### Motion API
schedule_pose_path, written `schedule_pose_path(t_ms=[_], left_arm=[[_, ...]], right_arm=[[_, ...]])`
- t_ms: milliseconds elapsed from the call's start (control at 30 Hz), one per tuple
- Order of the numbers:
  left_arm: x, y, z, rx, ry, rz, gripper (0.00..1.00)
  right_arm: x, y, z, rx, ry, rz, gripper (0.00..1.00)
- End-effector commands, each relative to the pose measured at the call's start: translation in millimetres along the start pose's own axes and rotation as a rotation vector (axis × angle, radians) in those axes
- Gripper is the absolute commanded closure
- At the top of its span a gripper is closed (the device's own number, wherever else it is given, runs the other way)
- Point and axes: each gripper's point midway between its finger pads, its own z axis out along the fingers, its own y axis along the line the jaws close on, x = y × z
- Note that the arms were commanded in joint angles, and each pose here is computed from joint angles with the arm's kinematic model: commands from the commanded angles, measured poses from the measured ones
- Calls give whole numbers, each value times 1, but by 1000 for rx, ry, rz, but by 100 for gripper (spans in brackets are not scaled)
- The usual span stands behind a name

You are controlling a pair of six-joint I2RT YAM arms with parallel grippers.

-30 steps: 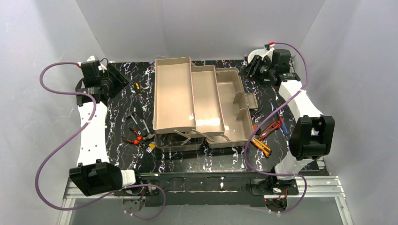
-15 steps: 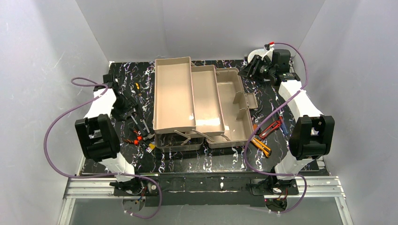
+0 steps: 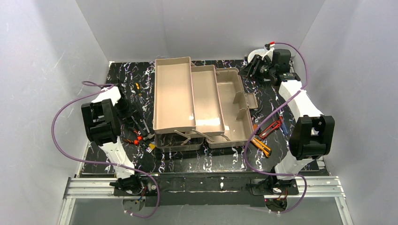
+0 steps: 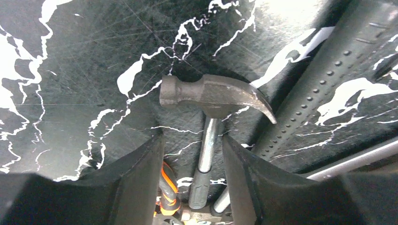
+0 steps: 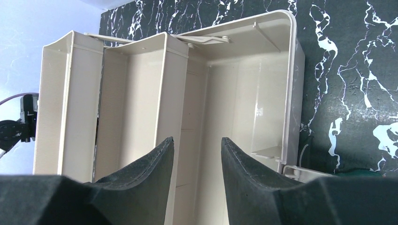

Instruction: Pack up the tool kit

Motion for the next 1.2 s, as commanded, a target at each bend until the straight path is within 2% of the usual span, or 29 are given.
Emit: schedule_pose_path(t_ms=[0,67,133,167,267,433,600,700,800,900,967,1067,1167], left_arm=[[4,9,11,-54,32,17,56],[6,8,17,-50,60,31,71],[9,5,20,-43,90,46,95],[9,6,19,-42,96,49,100],[0,7,5,-43,38,41,100],[-21,7,-49,23,-206,20,100],[-34,-8,-132,188,-404,9,100],[-41,-19,-197,314,-536,-3,100],[-36,-42,-254,516,-606,-5,100],[-22,-80,-306,776,-621,40,100],[-7,-108,-335,936,-569,90,100],[12,-140,-366,1059,-499,175,100],[33,-168,-388,1107,-455,263,100]], right_arm=[[-14,14,-10,-47,-50,-27,50],[-14,14,-11,-51,-52,-24,50],[-15,14,-12,-52,-55,-24,50],[-15,14,-12,-53,-56,-22,50],[-15,14,-12,-59,-55,-17,50],[-15,15,-12,-68,-55,-14,50],[-16,14,-12,-65,-56,-12,50],[-16,12,-11,-62,-56,-10,50],[-16,10,-11,-57,-55,-9,50],[-15,9,-10,-54,-52,-6,50],[-15,8,-8,-56,-49,-5,50],[-14,8,-8,-58,-42,-4,50],[-15,8,-9,-54,-45,-7,50]])
